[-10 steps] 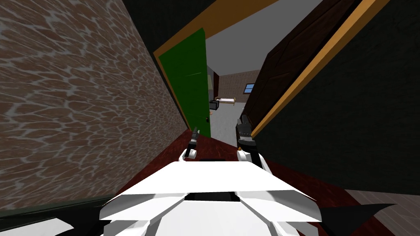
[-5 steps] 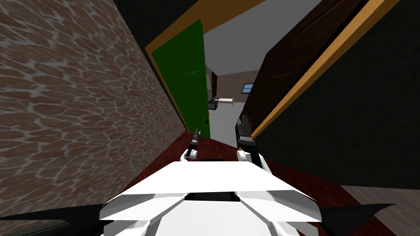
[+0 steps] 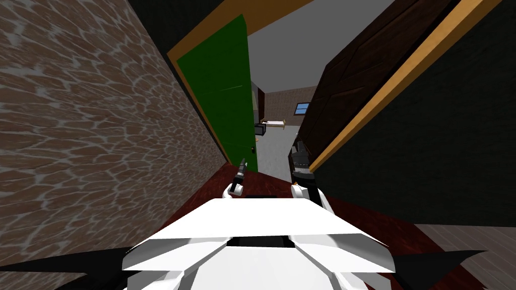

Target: Push the door open

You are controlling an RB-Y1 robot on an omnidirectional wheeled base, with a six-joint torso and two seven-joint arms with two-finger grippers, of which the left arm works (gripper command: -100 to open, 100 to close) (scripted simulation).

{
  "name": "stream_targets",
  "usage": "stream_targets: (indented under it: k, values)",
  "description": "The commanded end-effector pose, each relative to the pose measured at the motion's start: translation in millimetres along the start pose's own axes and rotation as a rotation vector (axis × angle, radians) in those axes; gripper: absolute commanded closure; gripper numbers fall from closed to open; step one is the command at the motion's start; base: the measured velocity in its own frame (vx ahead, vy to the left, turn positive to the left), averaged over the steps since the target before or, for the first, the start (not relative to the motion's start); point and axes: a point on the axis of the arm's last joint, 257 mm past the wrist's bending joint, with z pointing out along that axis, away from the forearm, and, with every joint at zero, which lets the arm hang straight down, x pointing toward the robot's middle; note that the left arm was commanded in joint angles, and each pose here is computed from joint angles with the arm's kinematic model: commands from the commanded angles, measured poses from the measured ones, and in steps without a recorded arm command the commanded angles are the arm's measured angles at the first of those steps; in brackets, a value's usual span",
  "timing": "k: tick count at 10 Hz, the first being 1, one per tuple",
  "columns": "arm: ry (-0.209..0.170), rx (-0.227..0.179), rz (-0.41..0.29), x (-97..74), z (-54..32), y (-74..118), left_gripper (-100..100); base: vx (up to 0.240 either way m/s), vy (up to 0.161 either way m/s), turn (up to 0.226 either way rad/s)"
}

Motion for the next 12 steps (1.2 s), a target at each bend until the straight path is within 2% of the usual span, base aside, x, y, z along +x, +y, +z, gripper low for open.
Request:
stream_targets:
  k: [1,12]
  values:
    - [0.005,-0.017,0.001,1.3,-0.5,8.6,-100,0.096,0.030,-0.066]
    - [0.031,-0.113,0.017,6.8,-6.4,54.4,-100,0.083,0.038,-0.056]
